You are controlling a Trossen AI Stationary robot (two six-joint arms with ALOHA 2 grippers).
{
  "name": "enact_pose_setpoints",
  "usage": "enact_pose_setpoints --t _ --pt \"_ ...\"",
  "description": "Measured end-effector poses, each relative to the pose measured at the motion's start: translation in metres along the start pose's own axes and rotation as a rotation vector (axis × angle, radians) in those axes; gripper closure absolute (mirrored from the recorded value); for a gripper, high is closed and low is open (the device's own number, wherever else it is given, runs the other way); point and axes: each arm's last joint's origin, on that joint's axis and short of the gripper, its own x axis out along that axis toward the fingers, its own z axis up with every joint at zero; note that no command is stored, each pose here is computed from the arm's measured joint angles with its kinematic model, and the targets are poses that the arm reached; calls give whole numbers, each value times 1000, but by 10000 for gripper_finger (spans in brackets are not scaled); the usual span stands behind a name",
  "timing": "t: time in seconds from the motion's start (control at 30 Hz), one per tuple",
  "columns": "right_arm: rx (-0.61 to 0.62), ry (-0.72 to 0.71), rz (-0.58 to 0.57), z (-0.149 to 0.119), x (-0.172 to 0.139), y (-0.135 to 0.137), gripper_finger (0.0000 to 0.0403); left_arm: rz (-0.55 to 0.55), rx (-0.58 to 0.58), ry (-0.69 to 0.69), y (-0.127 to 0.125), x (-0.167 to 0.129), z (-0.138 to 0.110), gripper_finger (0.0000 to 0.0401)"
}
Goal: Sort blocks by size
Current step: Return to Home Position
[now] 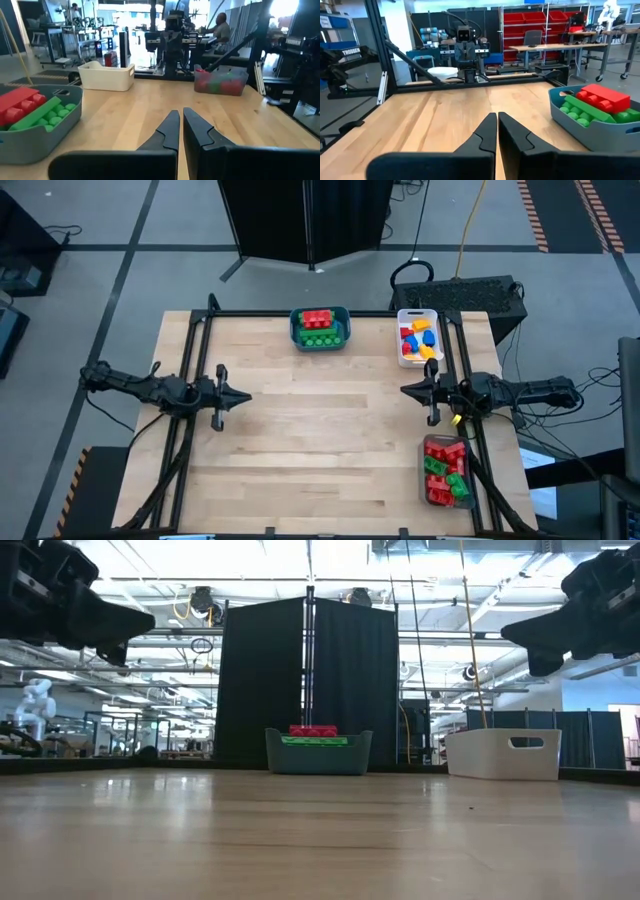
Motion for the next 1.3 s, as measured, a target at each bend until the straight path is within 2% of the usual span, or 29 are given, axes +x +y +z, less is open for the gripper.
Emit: enact_pose_setpoints --t 0.2,0.43,1.3 --pt "-1 -49 15 5 0 1 403 5 -20 -9 0 0 1 401" --pt "39 -38 13 4 0 1 403 9 -22 -17 1 0 1 401" --pt "39 -41 14 4 0 1 401 10 -21 -13 1 0 1 401"
